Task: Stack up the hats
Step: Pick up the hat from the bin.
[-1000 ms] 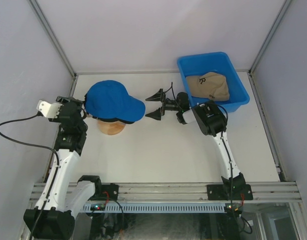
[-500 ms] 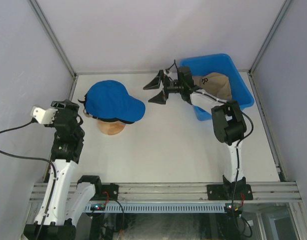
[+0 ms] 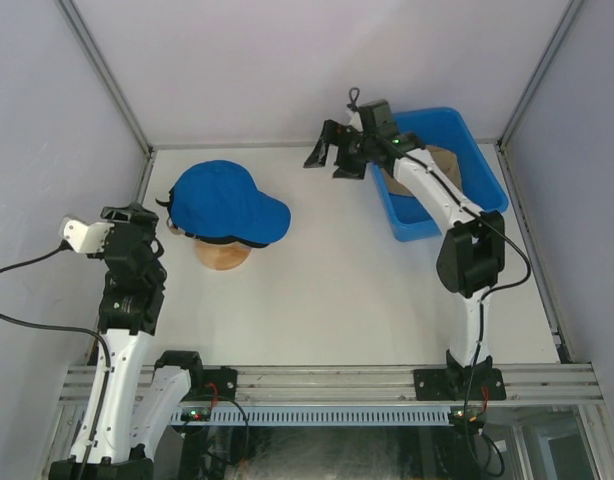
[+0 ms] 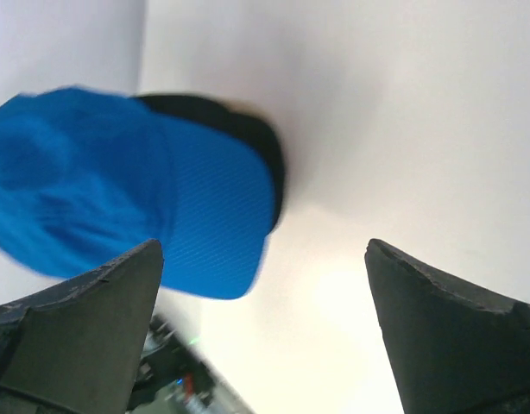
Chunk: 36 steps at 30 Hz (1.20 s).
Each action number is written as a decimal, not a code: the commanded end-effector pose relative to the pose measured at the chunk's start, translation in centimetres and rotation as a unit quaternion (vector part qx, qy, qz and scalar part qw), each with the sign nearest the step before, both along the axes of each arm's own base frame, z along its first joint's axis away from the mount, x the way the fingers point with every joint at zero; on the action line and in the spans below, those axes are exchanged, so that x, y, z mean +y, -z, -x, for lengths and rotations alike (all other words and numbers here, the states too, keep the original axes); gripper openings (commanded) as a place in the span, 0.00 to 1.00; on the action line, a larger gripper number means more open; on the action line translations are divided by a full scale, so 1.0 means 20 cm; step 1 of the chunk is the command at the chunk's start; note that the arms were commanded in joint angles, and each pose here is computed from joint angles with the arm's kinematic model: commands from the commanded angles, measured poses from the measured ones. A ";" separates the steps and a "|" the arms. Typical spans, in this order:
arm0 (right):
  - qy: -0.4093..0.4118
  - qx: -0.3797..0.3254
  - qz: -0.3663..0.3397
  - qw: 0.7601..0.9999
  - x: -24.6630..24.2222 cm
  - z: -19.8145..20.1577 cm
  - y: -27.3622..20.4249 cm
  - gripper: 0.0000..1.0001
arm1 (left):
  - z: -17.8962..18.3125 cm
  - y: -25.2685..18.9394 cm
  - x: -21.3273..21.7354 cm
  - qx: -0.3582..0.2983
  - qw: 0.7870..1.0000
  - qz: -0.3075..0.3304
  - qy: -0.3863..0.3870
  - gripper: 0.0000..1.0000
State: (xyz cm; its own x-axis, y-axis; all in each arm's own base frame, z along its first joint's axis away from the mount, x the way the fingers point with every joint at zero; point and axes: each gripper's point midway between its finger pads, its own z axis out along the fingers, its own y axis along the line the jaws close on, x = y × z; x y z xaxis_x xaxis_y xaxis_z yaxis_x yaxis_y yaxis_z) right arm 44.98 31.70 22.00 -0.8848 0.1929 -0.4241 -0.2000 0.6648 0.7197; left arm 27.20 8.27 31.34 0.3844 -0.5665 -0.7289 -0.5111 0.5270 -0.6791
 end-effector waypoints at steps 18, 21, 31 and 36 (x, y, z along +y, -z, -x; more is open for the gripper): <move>0.394 -0.022 0.316 0.863 -1.39 -0.54 0.08 0.99 | -0.15 -0.30 -0.19 -0.028 0.991 -0.024 0.125 0.61; 0.411 0.007 0.322 0.853 -1.47 -0.55 0.19 0.97 | -0.18 -0.30 -0.21 -0.028 0.990 -0.022 0.134 0.61; 0.434 0.043 0.344 0.832 -1.60 -0.63 0.42 0.93 | -0.26 -0.32 -0.24 -0.026 0.987 -0.026 0.154 0.61; 0.442 0.043 0.349 0.826 -1.65 -0.68 0.48 1.00 | -0.29 -0.30 -0.25 -0.025 0.987 -0.030 0.156 0.61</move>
